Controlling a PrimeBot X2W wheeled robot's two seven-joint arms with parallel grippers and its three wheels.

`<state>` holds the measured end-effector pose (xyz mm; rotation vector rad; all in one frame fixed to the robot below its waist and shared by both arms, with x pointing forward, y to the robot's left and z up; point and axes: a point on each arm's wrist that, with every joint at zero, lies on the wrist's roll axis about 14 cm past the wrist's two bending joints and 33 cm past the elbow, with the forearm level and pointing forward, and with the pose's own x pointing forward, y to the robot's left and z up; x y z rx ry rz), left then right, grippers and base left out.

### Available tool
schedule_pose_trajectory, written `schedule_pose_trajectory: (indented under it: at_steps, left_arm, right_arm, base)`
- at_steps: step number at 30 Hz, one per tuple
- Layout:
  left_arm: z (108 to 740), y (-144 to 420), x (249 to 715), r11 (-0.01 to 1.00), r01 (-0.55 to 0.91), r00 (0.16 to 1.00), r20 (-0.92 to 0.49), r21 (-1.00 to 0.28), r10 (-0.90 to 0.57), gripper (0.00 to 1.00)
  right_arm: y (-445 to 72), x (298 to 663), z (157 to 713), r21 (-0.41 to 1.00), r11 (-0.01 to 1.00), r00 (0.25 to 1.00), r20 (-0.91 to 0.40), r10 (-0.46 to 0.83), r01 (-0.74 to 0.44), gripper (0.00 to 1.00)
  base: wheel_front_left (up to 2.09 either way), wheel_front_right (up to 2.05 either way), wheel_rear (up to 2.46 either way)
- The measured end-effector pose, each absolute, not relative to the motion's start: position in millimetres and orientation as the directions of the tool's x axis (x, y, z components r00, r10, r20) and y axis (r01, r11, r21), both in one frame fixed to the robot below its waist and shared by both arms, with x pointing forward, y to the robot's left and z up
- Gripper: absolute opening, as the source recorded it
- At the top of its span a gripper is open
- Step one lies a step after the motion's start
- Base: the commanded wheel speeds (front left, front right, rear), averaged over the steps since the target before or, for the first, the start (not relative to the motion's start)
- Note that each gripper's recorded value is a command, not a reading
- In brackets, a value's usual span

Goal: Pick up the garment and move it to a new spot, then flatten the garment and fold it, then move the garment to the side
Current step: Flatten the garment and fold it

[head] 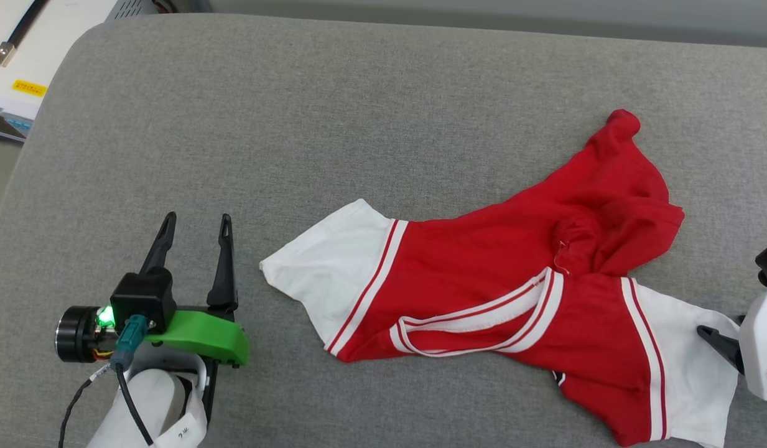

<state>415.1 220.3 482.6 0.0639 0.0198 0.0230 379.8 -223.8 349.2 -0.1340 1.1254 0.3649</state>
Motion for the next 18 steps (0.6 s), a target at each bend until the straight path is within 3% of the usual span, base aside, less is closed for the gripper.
schedule_pose_trajectory:
  at_steps: [1,2,3,5,13,18]
  left_arm:
    - [482,221,415,0.998,-0.023,1.0,-0.019,0.065,0.025,1.0]
    - [482,222,416,0.998,-0.024,1.0,-0.018,0.063,0.025,1.0]
    - [482,222,417,0.998,-0.021,1.0,-0.017,0.061,0.022,1.0]
    - [483,223,418,0.998,-0.014,1.0,-0.014,0.065,0.015,1.0]
    - [497,223,428,0.991,0.084,0.996,0.007,0.105,-0.085,1.0]
    - [507,222,448,0.971,0.172,0.985,-0.047,0.167,-0.167,1.0]
  right_arm:
    - [-223,380,349,0.077,0.932,0.384,-0.897,0.22,-0.354,0.89]
    - [-223,381,349,0.074,0.931,0.396,-0.891,0.223,-0.357,0.37]
    - [-223,383,351,0.071,0.931,0.415,-0.881,0.227,-0.357,0.0]
    - [-222,385,354,0.068,0.931,0.447,-0.863,0.235,-0.36,0.0]
    - [-227,416,405,0.03,0.945,0.695,-0.67,0.262,-0.327,0.0]
    - [-234,428,449,-0.013,0.947,0.795,-0.547,0.262,-0.321,0.0]
  base:
    - [0.0,0.0,0.0]
    - [0.0,0.0,0.0]
    - [0.0,0.0,0.0]
    - [0.0,0.0,0.0]
    - [0.0,0.0,0.0]
    - [0.0,0.0,0.0]
